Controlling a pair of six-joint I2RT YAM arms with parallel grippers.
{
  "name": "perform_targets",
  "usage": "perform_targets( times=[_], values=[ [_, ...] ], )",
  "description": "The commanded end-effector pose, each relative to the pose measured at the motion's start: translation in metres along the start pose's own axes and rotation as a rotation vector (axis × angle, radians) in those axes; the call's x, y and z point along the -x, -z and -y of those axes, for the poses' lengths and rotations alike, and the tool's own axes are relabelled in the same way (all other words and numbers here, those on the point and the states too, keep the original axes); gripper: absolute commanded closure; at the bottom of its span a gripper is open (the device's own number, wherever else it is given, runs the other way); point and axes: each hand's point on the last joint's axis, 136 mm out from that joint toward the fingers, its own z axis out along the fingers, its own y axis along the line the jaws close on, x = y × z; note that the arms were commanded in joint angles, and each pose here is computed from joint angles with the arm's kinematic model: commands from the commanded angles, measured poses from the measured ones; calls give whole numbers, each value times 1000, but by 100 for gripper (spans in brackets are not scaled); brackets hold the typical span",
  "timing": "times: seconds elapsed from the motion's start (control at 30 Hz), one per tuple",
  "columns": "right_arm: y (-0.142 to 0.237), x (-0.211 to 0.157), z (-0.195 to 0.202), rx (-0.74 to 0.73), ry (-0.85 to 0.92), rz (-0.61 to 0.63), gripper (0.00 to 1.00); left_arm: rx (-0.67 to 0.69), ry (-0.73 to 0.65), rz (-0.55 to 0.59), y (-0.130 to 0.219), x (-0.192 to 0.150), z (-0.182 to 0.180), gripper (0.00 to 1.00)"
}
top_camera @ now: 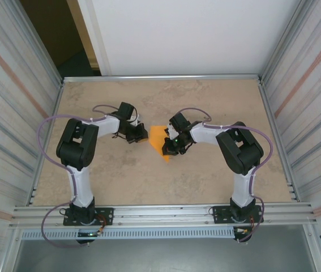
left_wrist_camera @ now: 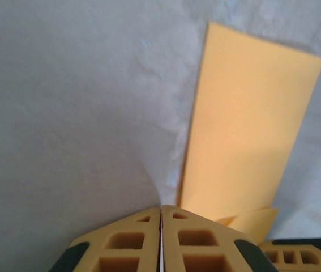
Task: Fold a paper plane with a square sheet of paper (pick it up from the middle)
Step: Third fold the triangle at the center of the table.
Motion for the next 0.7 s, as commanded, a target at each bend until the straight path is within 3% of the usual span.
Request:
perform_targets(
  times=[0.0,0.13,0.2,0.37,0.67],
  values=[
    [-6,-19,35,-141,-73,-53,98,49,-37,35,13,17,-1,88],
    [23,18,-13,7,-30,95,91,-17,-42,76,33,23,24,85],
    [39,33,-30,62,-33,185,80,-66,-20,99,40,21,33,82],
    [61,48,-29,121,-125,331,62,-167,59,121,45,5,39,68],
    [45,37,-23,116,-138,295,65,-246,116,67,30,-25,35,58]
  ],
)
